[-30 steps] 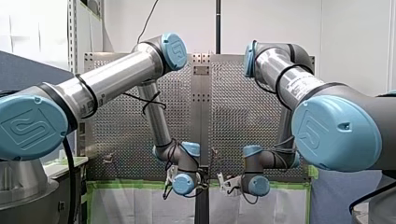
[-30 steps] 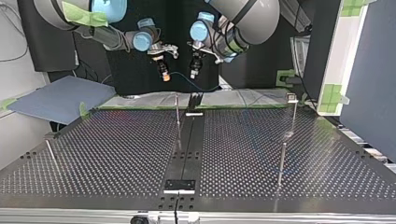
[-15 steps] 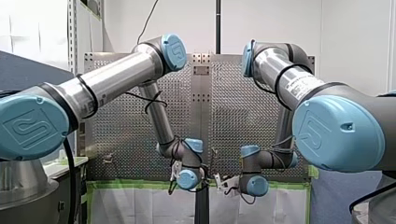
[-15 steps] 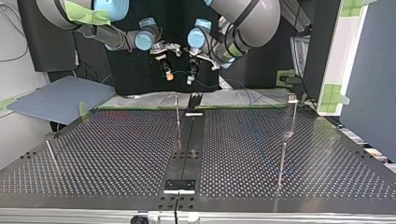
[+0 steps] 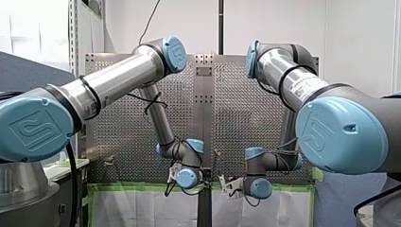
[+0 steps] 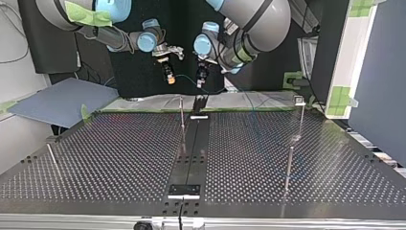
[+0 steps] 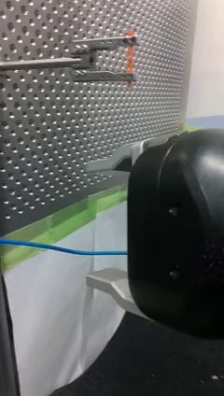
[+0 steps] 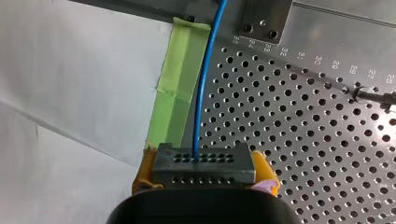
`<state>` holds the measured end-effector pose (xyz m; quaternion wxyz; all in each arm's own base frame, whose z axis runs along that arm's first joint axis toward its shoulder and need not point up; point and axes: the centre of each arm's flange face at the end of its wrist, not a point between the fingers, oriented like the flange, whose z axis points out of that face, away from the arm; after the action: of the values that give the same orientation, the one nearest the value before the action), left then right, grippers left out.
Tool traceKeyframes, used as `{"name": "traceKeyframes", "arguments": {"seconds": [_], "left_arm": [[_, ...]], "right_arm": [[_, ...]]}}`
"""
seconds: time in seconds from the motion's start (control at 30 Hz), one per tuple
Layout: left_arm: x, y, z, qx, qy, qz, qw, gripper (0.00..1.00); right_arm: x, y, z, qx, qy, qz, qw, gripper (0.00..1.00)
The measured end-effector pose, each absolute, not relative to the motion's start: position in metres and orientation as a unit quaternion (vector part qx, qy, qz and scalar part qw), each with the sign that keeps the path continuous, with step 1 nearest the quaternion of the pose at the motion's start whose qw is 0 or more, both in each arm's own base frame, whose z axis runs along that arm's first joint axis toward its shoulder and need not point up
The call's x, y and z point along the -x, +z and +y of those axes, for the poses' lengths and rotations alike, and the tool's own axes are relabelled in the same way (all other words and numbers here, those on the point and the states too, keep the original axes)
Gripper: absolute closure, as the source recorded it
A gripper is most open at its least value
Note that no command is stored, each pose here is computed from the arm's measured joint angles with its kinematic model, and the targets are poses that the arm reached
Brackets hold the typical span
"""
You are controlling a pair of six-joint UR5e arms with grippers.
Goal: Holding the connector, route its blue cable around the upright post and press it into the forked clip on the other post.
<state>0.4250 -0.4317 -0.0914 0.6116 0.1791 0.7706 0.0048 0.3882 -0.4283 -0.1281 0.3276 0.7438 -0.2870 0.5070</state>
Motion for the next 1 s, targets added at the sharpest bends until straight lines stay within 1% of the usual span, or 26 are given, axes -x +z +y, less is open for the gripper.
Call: {"name": "traceKeyframes", "arguments": {"seconds": [0.47, 0.7, 1.0], "left_arm": [[-0.439, -0.125, -0.435, -0.182, 0.021, 0.79, 0.585, 0.0], [-0.455, -0.132, -0.444, -0.164, 0.008, 0.782, 0.601, 0.0], [-0.464, -0.13, -0.442, -0.147, 0.001, 0.778, 0.61, 0.0]], "right_arm": [[-0.393, -0.127, -0.426, -0.746, 0.511, -0.28, 0.323, 1.0], [-0.396, -0.128, -0.424, -0.751, 0.507, -0.275, 0.32, 1.0], [-0.398, -0.128, -0.421, -0.754, 0.506, -0.273, 0.318, 1.0]]}}
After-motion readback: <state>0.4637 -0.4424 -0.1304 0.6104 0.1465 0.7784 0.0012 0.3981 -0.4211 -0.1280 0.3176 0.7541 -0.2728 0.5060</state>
